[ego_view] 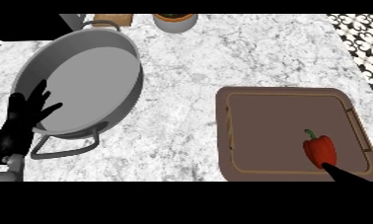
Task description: Pick the bell pepper from the tray and place it in the pot
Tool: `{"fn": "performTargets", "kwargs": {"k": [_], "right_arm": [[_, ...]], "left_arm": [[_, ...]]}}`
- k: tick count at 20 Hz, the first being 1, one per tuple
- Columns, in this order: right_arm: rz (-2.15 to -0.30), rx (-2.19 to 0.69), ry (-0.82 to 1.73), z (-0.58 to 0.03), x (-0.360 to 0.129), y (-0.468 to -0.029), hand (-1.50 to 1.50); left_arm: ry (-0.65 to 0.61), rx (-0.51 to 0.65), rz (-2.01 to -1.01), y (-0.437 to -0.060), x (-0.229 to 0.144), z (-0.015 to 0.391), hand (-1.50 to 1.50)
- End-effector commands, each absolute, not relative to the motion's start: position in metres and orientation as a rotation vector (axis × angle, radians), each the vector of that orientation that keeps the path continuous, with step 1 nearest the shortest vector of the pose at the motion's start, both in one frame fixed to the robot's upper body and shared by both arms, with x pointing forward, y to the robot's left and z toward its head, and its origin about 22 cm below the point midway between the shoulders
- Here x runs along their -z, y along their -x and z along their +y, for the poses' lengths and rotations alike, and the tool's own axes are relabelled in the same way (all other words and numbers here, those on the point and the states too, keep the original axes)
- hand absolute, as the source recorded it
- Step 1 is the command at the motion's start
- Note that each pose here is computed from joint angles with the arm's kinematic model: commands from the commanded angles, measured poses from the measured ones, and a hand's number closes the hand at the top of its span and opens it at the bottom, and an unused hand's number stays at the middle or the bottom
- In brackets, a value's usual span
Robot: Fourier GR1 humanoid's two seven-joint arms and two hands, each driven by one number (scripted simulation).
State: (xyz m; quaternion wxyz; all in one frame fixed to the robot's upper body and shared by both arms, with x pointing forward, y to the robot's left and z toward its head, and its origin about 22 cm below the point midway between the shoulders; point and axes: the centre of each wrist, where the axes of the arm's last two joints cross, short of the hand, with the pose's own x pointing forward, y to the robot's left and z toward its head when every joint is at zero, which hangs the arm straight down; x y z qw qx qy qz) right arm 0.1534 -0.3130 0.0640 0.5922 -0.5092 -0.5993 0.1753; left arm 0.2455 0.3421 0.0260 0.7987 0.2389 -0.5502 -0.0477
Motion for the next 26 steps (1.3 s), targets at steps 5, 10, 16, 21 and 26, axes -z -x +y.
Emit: {"fn": "performTargets", "kwargs": {"k": [5,10,16,21,26], "right_arm": [[-0.945,-0.633,1.163,-0.291,-0.120,-0.136,-1.50],[-0.815,-0.710,1.025,-0.254,-0.158,-0.124,-1.50],[-0.703,-0.648,1.050,-0.248,-0.157,-0.146,-1.50],[-0.679,-0.651,1.054,-0.250,-0.143,-0.159,-1.50],[-0.625,-0.640,1.034,-0.263,-0.118,-0.183,-1.50]], "left_arm": [[-0.527,0.094,-1.184,-0.249,-0.038,0.339,0.00],[-0.529,0.123,-1.163,-0.260,-0.038,0.330,0.00],[-0.505,0.120,-1.162,-0.262,-0.031,0.321,0.00],[-0.523,0.104,-1.166,-0.272,-0.020,0.328,0.00],[-0.520,0.117,-1.169,-0.262,-0.030,0.339,0.00]]}}
